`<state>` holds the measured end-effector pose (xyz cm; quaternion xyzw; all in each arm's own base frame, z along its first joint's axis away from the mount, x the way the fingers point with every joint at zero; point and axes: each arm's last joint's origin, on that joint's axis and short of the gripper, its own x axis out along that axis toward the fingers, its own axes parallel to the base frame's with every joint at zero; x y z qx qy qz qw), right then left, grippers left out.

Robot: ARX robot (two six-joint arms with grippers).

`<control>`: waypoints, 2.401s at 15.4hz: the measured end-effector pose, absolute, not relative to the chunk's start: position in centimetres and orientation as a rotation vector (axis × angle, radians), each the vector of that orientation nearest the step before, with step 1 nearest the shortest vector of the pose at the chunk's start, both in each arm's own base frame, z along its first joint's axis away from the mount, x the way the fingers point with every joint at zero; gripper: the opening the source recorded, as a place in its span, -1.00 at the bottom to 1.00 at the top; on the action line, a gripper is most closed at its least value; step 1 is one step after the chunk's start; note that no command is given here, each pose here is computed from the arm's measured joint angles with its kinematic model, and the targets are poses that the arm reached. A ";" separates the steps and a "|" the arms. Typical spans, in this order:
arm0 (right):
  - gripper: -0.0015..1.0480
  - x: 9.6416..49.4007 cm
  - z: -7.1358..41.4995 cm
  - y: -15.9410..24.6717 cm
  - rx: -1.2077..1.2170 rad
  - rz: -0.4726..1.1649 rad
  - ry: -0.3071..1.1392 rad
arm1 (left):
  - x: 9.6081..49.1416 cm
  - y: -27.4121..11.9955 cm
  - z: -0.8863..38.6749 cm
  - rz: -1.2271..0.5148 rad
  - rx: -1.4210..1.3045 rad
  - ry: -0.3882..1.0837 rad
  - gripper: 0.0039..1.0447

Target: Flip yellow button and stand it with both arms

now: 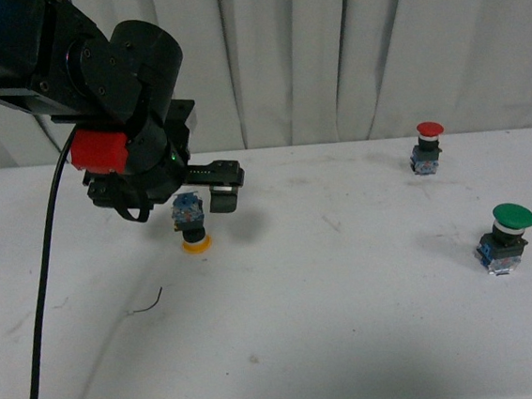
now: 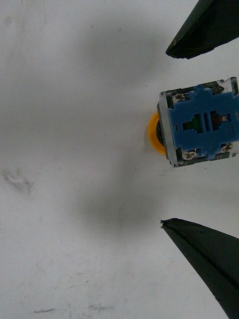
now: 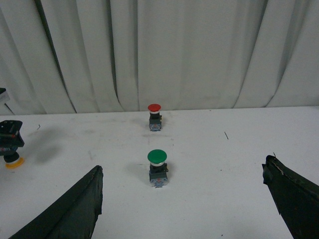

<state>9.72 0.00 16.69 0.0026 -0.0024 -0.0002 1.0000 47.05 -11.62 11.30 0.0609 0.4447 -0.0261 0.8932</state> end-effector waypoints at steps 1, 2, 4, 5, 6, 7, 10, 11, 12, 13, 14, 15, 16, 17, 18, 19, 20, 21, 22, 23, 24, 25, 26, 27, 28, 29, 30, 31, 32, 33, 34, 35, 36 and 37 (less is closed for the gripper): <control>0.88 9.7 16.7 0.0 0.005 -0.001 -0.005 | 47.1 -11.6 11.3 -0.044 0.134 0.923 0.82; 0.88 9.7 16.7 0.0 0.005 -0.001 -0.005 | 47.4 -11.4 11.5 -0.034 0.133 0.914 0.54; 0.88 9.7 16.7 0.0 0.005 0.000 -0.005 | 47.3 -11.4 11.5 -0.034 0.134 0.917 0.13; 0.88 9.7 16.7 0.0 0.005 -0.001 -0.005 | 47.3 -11.4 11.5 -0.033 0.135 0.921 -0.12; 0.88 9.7 16.7 0.0 0.005 -0.001 -0.005 | 47.3 -11.4 11.6 -0.033 0.131 0.923 -0.28; 0.88 9.7 16.7 0.0 0.005 -0.001 -0.005 | 47.4 -11.4 11.6 -0.037 0.129 0.922 -0.34; 0.88 9.7 16.7 0.0 0.005 -0.001 -0.005 | 47.3 -11.6 11.6 -0.048 0.127 0.923 -0.36; 0.88 9.7 16.7 0.0 0.005 -0.001 -0.005 | 47.3 -11.7 11.6 -0.051 0.126 0.920 -0.36; 0.88 9.7 16.7 0.0 0.005 -0.001 -0.005 | 47.3 -11.7 11.7 -0.056 0.123 0.916 -0.36; 0.88 9.7 16.7 0.0 0.005 -0.001 -0.005 | 47.2 -11.7 11.8 -0.063 0.120 0.916 -0.36; 0.88 9.7 16.7 0.0 0.005 0.000 -0.005 | 47.1 -11.5 12.2 -0.070 0.112 0.909 -0.36; 0.88 9.7 16.7 0.0 0.005 -0.001 -0.005 | 46.9 -11.4 13.1 -0.081 0.100 0.888 -0.36; 0.88 9.7 16.7 0.0 0.005 0.000 -0.005 | 46.8 -11.3 13.9 -0.100 0.084 0.863 -0.36; 0.88 9.7 16.7 0.0 0.005 -0.001 -0.005 | 46.5 -11.2 15.0 -0.125 0.065 0.834 -0.36; 0.88 9.7 16.7 0.0 0.005 0.000 -0.005 | 46.1 -11.0 15.8 -0.148 0.043 0.809 -0.36; 0.88 9.7 16.7 0.0 0.005 0.000 -0.005 | 45.6 -10.8 16.9 -0.177 0.018 0.779 -0.36; 0.88 9.7 16.7 0.0 0.005 0.000 -0.005 | 44.9 -10.4 18.1 -0.217 -0.037 0.737 -0.37; 0.88 9.7 16.7 0.0 0.005 -0.001 -0.005 | 42.3 -9.6 21.3 -0.362 -0.204 0.610 -0.37; 0.88 9.7 16.7 0.0 0.005 0.000 -0.005 | 41.0 -9.2 22.7 -0.426 -0.276 0.549 -0.37; 0.88 9.7 16.7 0.0 0.005 -0.001 -0.005 | 39.6 -8.7 24.3 -0.503 -0.343 0.472 -0.37; 0.88 9.7 16.7 0.0 0.005 0.000 -0.005 | 38.2 -8.4 25.2 -0.568 -0.396 0.411 -0.37; 0.88 9.7 16.7 0.0 0.005 -0.001 -0.005 | 37.3 -8.0 25.5 -0.616 -0.458 0.371 -0.37; 0.88 9.7 16.7 0.0 0.005 0.000 -0.005 | 36.5 -7.9 24.9 -0.675 -0.538 0.338 -0.38; 0.88 9.7 16.7 0.0 0.005 -0.001 -0.005 | 36.4 -7.9 24.7 -0.688 -0.558 0.332 -0.38; 0.88 9.7 16.7 0.0 0.005 0.000 -0.005 | 36.2 -8.0 24.5 -0.701 -0.574 0.329 -0.38; 0.88 9.7 16.7 0.0 0.005 -0.001 -0.005 | 35.9 -8.2 24.1 -0.720 -0.607 0.328 -0.38; 0.88 9.7 16.7 0.0 0.005 -0.001 -0.005 | 35.6 -8.3 23.8 -0.736 -0.634 0.323 -0.38; 0.88 9.7 16.7 0.0 0.005 0.000 -0.005 | 35.2 -8.6 23.3 -0.776 -0.680 0.309 -0.38; 0.88 9.7 16.7 0.0 0.005 0.000 -0.005 | 34.9 -9.0 23.1 -0.808 -0.719 0.284 -0.38; 0.88 9.7 16.7 0.0 0.005 -0.001 -0.005 | 34.5 -9.5 22.8 -0.838 -0.763 0.262 -0.38; 0.88 9.7 16.7 0.0 0.005 0.000 -0.005 | 34.2 -9.8 22.3 -0.859 -0.802 0.255 -0.38; 0.88 9.7 16.7 0.0 0.005 -0.001 -0.005 | 34.1 -10.2 21.8 -0.876 -0.840 0.255 -0.38; 0.88 9.7 16.7 0.0 0.005 -0.001 -0.004 | 33.7 -10.5 21.3 -0.887 -0.867 0.250 -0.38; 0.88 9.7 16.7 0.0 0.005 -0.001 -0.005 | 33.2 -10.6 20.9 -0.899 -0.886 0.245 -0.38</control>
